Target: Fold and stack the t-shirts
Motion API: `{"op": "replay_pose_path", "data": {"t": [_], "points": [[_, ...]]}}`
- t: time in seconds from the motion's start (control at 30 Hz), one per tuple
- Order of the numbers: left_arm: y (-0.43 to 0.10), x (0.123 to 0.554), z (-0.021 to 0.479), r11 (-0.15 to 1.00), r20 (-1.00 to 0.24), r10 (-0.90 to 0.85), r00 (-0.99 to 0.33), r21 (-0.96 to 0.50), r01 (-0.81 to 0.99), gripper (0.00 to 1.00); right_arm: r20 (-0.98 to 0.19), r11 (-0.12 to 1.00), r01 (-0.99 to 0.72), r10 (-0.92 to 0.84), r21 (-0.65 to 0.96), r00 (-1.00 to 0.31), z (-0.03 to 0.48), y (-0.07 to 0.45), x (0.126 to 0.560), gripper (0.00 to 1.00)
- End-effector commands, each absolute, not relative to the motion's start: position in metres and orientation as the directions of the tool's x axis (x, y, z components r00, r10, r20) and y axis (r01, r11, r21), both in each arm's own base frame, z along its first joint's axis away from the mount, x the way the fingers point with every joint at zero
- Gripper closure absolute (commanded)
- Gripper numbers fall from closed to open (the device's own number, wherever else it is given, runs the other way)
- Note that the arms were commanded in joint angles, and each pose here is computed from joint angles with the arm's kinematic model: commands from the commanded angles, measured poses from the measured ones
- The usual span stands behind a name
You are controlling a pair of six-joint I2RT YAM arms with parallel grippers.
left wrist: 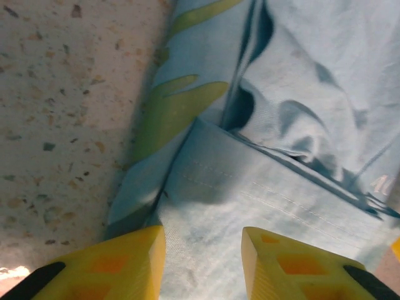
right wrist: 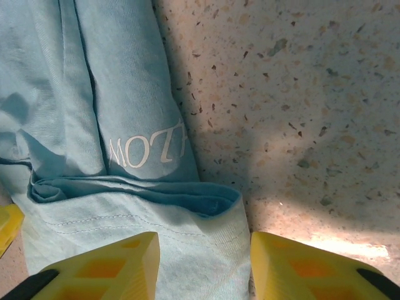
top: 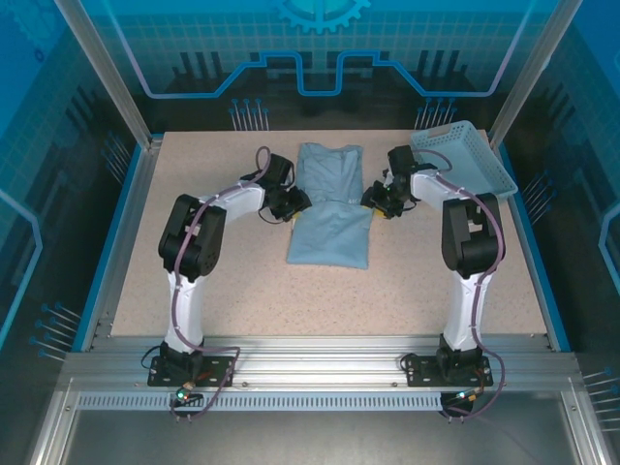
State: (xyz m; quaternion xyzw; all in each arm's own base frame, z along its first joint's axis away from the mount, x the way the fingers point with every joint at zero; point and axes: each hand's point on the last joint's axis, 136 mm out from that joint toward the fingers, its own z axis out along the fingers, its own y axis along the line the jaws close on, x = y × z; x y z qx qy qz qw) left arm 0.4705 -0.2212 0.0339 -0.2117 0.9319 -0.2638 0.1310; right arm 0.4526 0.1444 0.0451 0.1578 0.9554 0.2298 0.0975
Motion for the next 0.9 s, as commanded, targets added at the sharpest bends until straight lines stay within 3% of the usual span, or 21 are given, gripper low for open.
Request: {"op": "replay_pose_path", "data": {"t": [0.0, 0.3, 0.5, 0.73, 0.87], "points": [[-0.212, 0.478, 0.031, 0.808, -0.167, -0.446, -0.879, -0.497, -0.316, 0.62, -0.086, 0.850, 0.260, 0.334, 0.459, -0.939, 0.041, 0.138, 0.453, 0.57], [-0.212, 0.484, 0.031, 0.815, -0.189, -0.446, -0.875, -0.490, -0.310, 0.62, -0.075, 0.849, 0.255, 0.324, 0.463, -0.943, 0.039, 0.143, 0.458, 0.60], [-0.218, 0.481, 0.021, 0.814, -0.166, -0.436, -0.884, -0.491, -0.309, 0.67, -0.079, 0.846, 0.254, 0.327, 0.468, -0.942, 0.043, 0.147, 0.461, 0.65], [-0.219, 0.481, 0.021, 0.812, -0.168, -0.438, -0.883, -0.494, -0.309, 0.82, -0.084, 0.849, 0.250, 0.324, 0.466, -0.942, 0.045, 0.149, 0.459, 0.77], [-0.219, 0.484, 0.036, 0.809, -0.199, -0.443, -0.874, -0.510, -0.293, 0.98, -0.097, 0.853, 0.239, 0.317, 0.465, -0.943, 0.048, 0.151, 0.459, 0.88]]}}
